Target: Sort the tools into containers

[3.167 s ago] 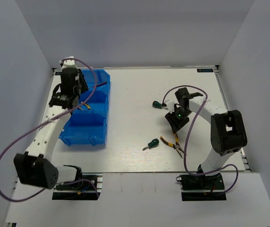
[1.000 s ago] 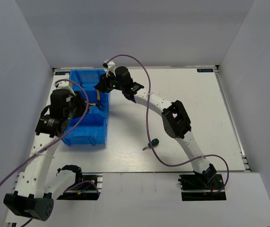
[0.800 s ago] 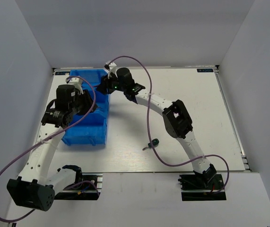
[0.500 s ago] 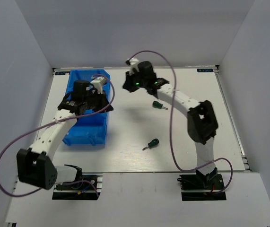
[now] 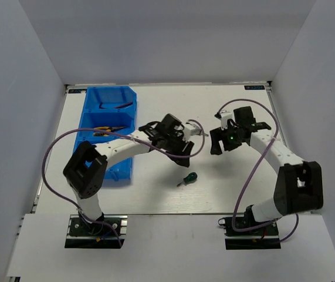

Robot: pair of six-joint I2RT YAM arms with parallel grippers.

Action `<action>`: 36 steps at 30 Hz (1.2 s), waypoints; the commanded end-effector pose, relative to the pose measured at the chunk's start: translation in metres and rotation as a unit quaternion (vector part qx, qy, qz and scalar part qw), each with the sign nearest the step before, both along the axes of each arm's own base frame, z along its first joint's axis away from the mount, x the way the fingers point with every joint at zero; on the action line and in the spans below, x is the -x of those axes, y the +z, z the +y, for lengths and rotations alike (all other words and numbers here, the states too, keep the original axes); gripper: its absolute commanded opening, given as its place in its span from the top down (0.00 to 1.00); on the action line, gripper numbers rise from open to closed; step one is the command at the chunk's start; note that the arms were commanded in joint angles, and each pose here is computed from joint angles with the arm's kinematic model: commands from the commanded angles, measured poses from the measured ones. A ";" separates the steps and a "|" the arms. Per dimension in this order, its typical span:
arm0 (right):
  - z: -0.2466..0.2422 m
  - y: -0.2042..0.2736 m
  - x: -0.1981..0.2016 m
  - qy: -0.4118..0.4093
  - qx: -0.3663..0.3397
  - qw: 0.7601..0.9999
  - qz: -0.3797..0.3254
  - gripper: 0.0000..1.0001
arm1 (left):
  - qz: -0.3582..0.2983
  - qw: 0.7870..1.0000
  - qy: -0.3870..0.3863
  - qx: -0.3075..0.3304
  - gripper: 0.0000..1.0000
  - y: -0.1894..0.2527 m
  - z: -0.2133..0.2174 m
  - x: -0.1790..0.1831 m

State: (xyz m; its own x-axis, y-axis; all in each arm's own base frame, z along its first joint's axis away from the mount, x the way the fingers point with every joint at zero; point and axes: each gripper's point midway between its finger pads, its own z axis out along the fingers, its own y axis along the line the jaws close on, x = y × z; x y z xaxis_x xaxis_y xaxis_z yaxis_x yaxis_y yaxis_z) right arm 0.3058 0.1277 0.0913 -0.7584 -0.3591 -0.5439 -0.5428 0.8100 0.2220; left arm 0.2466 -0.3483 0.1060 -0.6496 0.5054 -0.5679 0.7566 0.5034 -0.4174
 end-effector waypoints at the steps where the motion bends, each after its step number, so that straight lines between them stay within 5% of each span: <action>1: -0.016 0.013 0.024 0.017 0.003 1.000 -0.016 0.19 | -0.048 0.999 -0.015 -0.015 0.42 0.008 -0.029 0.008; 8: -0.044 0.018 0.045 -0.030 0.001 0.999 -0.013 0.19 | -0.077 0.995 -0.030 -0.062 0.39 -0.011 -0.062 0.036; 14: -0.053 0.027 0.046 -0.058 -0.021 0.998 -0.014 0.19 | -0.110 0.979 0.006 -0.173 0.38 -0.051 -0.049 0.038; 24: -0.058 0.032 0.049 -0.078 -0.048 0.996 -0.012 0.19 | -0.129 0.963 0.036 -0.234 0.38 -0.074 -0.034 0.037; 27: -0.057 0.033 0.051 -0.078 -0.055 0.995 -0.012 0.19 | -0.127 0.957 0.038 -0.258 0.44 -0.089 -0.022 0.043; 30: -0.056 0.033 0.052 -0.077 -0.061 0.995 -0.009 0.20 | -0.128 0.957 0.054 -0.256 0.63 -0.086 -0.019 0.046; 33: -0.052 0.031 0.055 -0.062 -0.069 0.996 -0.006 0.32 | -0.138 0.959 0.082 -0.235 0.76 -0.061 -0.015 0.040; 36: -0.045 0.028 0.061 -0.030 -0.080 0.996 0.007 0.91 | -0.176 0.955 0.151 -0.184 0.90 0.006 -0.006 0.014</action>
